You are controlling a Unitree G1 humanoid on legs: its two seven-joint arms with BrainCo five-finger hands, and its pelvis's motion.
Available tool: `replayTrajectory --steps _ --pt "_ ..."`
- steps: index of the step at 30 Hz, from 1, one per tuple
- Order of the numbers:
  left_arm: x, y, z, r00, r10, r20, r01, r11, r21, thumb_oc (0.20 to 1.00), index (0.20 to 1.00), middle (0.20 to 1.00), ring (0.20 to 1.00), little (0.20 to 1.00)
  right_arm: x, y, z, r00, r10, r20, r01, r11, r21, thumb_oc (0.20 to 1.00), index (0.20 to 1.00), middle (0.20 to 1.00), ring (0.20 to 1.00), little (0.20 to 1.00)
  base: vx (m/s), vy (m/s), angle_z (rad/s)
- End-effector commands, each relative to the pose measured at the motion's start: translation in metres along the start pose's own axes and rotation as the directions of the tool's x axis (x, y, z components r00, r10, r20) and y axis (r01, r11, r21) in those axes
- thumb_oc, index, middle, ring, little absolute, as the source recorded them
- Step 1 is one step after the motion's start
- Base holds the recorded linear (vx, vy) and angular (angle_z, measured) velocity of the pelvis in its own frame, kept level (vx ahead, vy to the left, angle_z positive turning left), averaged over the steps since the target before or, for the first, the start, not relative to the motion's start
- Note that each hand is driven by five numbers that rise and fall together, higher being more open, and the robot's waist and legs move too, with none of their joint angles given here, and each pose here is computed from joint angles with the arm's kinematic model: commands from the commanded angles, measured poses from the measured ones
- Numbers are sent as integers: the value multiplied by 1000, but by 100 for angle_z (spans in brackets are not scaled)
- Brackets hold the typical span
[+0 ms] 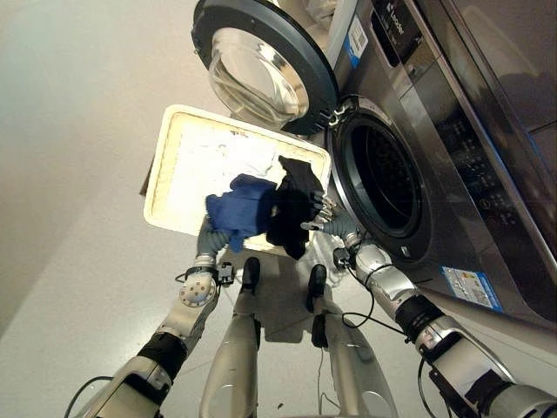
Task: Put the clothes into the washing machine.
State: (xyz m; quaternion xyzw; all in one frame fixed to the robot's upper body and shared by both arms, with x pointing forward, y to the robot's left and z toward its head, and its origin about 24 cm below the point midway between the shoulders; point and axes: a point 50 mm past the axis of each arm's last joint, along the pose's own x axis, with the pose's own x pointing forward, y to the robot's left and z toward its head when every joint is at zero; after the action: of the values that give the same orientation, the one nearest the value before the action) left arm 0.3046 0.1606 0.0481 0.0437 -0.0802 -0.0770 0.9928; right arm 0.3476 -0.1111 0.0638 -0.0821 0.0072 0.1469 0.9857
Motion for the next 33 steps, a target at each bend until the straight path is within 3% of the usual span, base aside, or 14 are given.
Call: replayTrajectory --steps 1,5,10,12,20,21,22,23,28,29,30,31,32,33 --pt "6 -32 27 954 -265 138 278 956 -90 200 200 200 200 200 0 0 13 997 65 30 -63 997 -53 1000 1000 1000 1000 1000 35 58 9" --pt "4 -48 35 897 -421 137 434 897 -88 200 200 200 200 200 2 9 15 993 114 18 -113 993 -21 1000 1000 1000 1000 1000 26 36 4" --pt "3 -56 38 851 -510 128 523 846 -102 200 200 200 200 200 2 18 15 989 150 11 -150 989 -9 1000 1000 1000 1000 1000 0 0 0" --pt "-1 -62 40 801 -583 131 598 789 -141 200 200 200 200 200 0 25 12 982 189 -19 -189 982 6 1000 1000 1000 1000 1000 41 28 0" --pt "-6 -76 44 745 -647 162 667 714 -214 200 200 200 200 200 -7 43 -2 929 352 -113 -351 936 30 1000 1000 1000 1000 1000 7 8 0" --pt "-6 -79 43 736 -659 153 676 703 -221 200 200 200 200 200 -8 46 -2 915 388 -113 -386 922 39 743 743 743 743 743 0 0 0" --pt "-6 -80 43 736 -660 152 676 703 -221 200 200 200 200 200 -8 46 -2 914 391 -113 -389 920 41 551 551 551 551 551 41 5 -1" --pt "-6 -83 40 742 -659 125 668 711 -219 200 200 200 200 200 -9 51 -2 901 419 -113 -412 907 82 200 200 200 200 200 32 3 -2" --pt "-1 -77 30 824 -565 30 560 807 -185 200 200 200 200 200 -11 56 -5 891 443 -101 -413 883 223 200 200 200 200 200 36 -4 -9" --pt "0 -76 28 833 -554 20 548 817 -181 244 244 244 244 244 -11 56 -5 892 441 -98 -410 882 234 200 200 200 200 200 18 -2 -14" --pt "1 -74 27 849 -528 3 521 837 -166 376 376 376 376 376 -12 57 -6 894 437 -94 -403 879 256 200 200 200 200 200 13 -17 -13" --pt "2 -70 23 882 -470 -29 463 877 -127 818 818 818 818 818 -12 56 -6 902 424 -81 -385 876 291 200 200 200 200 200 12 -20 -11" --pt "3 -69 22 891 -452 -43 446 889 -108 1000 1000 1000 1000 1000 -13 56 -6 906 417 -73 -378 875 303 200 200 200 200 200 11 -25 -10" --pt "4 -64 20 912 -406 -65 402 913 -67 1000 1000 1000 1000 1000 -13 54 -5 916 398 -54 -359 871 335 200 200 200 200 200 7 -13 -6"
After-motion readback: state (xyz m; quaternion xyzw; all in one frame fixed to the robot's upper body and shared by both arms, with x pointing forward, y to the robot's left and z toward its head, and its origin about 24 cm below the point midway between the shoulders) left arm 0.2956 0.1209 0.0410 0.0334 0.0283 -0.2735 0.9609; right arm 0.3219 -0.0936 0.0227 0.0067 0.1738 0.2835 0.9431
